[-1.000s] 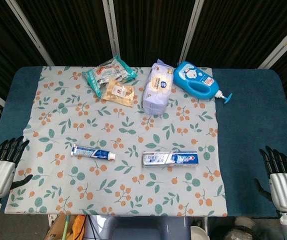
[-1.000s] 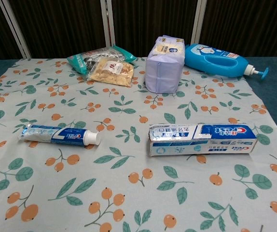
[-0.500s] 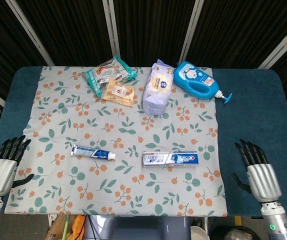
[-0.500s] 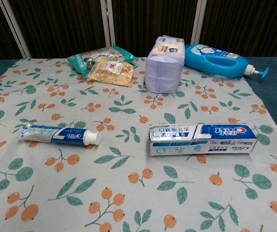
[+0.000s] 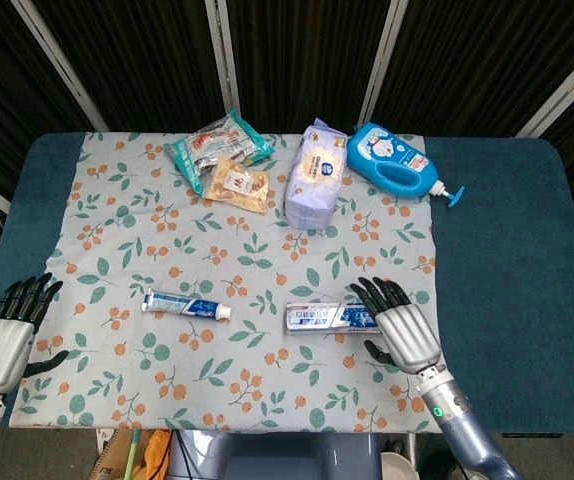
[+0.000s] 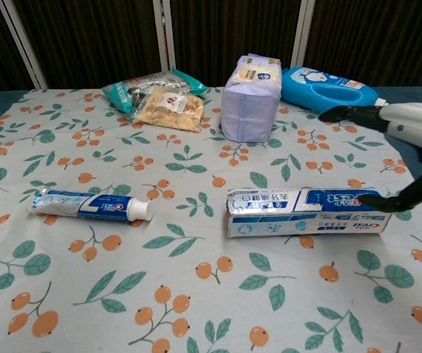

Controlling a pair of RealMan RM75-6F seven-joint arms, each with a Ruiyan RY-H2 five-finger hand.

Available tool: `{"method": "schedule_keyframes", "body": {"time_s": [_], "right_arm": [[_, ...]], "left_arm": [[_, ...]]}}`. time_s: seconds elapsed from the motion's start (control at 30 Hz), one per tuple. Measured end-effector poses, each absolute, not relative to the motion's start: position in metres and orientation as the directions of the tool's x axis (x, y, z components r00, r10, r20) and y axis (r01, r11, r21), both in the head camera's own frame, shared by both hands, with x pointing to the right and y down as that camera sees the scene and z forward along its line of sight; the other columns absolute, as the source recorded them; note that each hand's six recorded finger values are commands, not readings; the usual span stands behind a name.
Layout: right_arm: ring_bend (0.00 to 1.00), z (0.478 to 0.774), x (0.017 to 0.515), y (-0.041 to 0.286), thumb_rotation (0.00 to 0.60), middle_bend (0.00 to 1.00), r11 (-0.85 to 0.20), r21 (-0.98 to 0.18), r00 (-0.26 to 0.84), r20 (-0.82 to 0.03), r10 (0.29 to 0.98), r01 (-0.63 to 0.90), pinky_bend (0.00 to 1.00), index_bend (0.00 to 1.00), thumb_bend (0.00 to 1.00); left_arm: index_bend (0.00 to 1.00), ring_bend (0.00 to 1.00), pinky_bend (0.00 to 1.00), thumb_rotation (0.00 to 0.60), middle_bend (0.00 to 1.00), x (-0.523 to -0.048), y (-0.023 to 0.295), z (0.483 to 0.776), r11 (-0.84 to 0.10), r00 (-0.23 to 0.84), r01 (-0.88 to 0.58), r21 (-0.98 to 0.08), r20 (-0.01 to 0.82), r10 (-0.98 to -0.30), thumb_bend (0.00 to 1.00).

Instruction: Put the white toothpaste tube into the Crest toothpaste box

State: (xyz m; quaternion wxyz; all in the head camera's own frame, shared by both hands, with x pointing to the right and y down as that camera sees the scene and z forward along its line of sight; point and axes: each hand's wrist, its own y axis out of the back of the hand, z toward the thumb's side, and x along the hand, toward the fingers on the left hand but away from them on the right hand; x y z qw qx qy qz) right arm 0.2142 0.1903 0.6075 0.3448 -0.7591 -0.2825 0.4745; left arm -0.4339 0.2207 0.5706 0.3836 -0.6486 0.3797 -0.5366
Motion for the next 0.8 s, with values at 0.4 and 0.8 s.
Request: {"method": "schedule_keyframes", "body": {"time_s": [0.4, 0.8], "right_arm": [[0.14, 0.652, 0.182, 0.183, 0.6, 0.17, -0.657, -0.752, 0.359, -0.599, 0.716, 0.056, 0.12, 0.05, 0.32], [0.23, 0.675, 0.174, 0.187, 0.6, 0.29, -0.684, -0.729, 0.347, -0.637, 0.688, 0.02, 0.13, 0.18, 0.32]], "left_arm": [[0.0, 0.0, 0.04, 0.6, 0.0, -0.433, 0.221, 0.57, -0.435, 0.144, -0.102, -0.895, 0.419, -0.897, 0.07], [0.0, 0.0, 0.04, 0.6, 0.0, -0.434, 0.221, 0.571, -0.446, 0.143, -0.119, -0.887, 0.429, -0.892, 0.07]]}}
